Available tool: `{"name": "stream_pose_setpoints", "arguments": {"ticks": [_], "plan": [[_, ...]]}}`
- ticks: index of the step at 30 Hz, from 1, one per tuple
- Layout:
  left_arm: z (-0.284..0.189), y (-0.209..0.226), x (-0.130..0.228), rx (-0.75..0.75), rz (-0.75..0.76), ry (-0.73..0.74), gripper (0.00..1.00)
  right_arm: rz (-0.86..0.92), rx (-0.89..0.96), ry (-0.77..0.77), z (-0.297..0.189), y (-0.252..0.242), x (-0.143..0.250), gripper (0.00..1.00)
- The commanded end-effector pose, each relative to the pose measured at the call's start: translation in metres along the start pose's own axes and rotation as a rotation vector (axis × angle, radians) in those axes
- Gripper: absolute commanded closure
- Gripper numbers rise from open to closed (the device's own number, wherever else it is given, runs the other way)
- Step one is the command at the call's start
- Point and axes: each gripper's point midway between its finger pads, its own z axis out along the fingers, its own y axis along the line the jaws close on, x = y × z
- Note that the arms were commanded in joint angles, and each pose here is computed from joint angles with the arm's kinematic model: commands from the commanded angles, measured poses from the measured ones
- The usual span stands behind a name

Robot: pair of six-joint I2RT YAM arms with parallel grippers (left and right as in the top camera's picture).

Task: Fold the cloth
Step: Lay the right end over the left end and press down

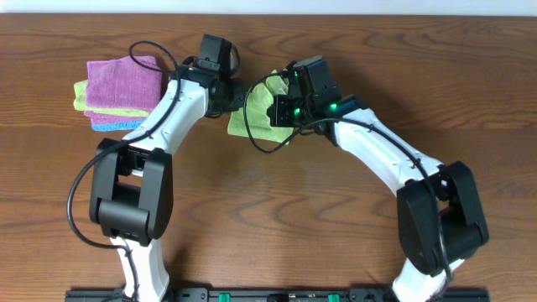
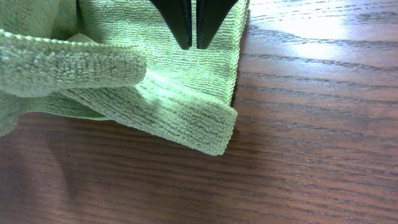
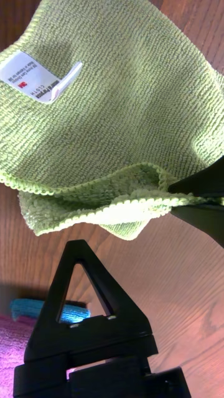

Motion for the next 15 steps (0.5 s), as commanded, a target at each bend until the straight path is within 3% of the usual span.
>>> {"name": "stream_pose_setpoints", "arguments": {"ticks": [1, 15], "plan": [[-0.028, 0.001, -0.019, -0.003, 0.016, -0.076, 0.94, -0.026, -0.037, -0.038, -0.009, 0.019, -0.014, 0.99], [-0.063, 0.018, -0.036, -0.006, -0.016, -0.141, 0.94, -0.045, -0.015, -0.058, 0.0, 0.022, -0.014, 0.99]]}}
